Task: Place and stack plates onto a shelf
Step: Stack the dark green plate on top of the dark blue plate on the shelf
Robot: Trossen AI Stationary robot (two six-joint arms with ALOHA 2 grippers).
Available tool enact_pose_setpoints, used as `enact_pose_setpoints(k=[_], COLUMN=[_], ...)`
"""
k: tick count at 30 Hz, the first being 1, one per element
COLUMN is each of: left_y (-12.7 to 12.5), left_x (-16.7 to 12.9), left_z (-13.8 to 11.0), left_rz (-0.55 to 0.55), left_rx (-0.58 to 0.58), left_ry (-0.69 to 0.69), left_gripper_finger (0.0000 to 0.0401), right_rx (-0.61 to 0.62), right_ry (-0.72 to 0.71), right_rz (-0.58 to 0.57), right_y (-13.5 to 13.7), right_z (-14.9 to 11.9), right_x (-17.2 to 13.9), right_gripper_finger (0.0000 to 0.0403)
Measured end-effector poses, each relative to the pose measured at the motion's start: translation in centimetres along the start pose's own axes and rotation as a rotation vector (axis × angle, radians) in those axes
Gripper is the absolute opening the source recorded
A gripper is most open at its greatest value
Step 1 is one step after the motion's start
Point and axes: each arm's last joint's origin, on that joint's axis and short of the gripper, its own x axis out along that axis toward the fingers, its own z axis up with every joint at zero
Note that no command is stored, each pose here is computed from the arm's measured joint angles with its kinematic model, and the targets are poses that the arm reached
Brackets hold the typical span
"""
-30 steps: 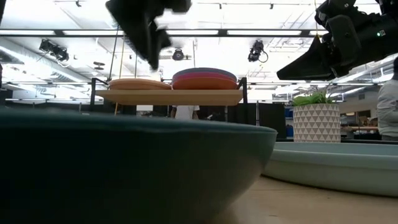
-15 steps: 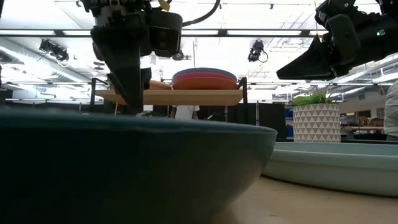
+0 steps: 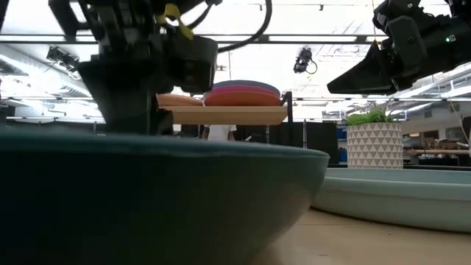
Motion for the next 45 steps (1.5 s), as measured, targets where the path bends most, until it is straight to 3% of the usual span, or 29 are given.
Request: enact_pose_setpoints(k=[7,10,15,17,23,28,37,45], left_y=[0.2,0.2,0.6,0.5,0.6,3.3,11.2,19.3], left_x=[0.8,0.7,-0.1,-1.4,-9.3,-16.7,-27.7,-33.0], left_z=[-0.2,-0.1,0.5,1.2,4.2,6.3,9.7,9.8], left_rz=[0.04,0.039,0.033,0.024,0.037,0.218,0.42,0.445], left_rx=[-0.001,-0.004,0.001,0.011,0.038,-0.021,-0.175,-0.344], left_ry=[0.018,0.013,-0.005,-0.024,-0.144,-0.273,-0.56,-0.672], left_gripper_finger=[0.015,0.0116,0.002,0.0016,0.0016,0.0015,0.0015,0.0015], right_rx=[0.002,0.002,0.003,0.003,0.001,-0.005,-0.005,-0.005], right_ry=[-0.001,-0.001,-0.002,-0.001,-0.001,-0.002,-0.003,-0.003], right_rz=[0.0,0.0,0.001,0.0,0.0,-0.004,-0.007,-0.011], right_y=[0.0,0.0,0.0,0.0,0.0,0.0,0.0,-0.1], right_z=[0.0,0.0,0.0,0.0,0.0,0.0,0.0,0.0], right_x=[0.0,0.0,0.0,0.0,0.0,0.0,0.0,0.1], right_gripper_finger=[0.0116,0.0116,0.0116,0.0116,0.0116,0.0116,0.0116,0.0116])
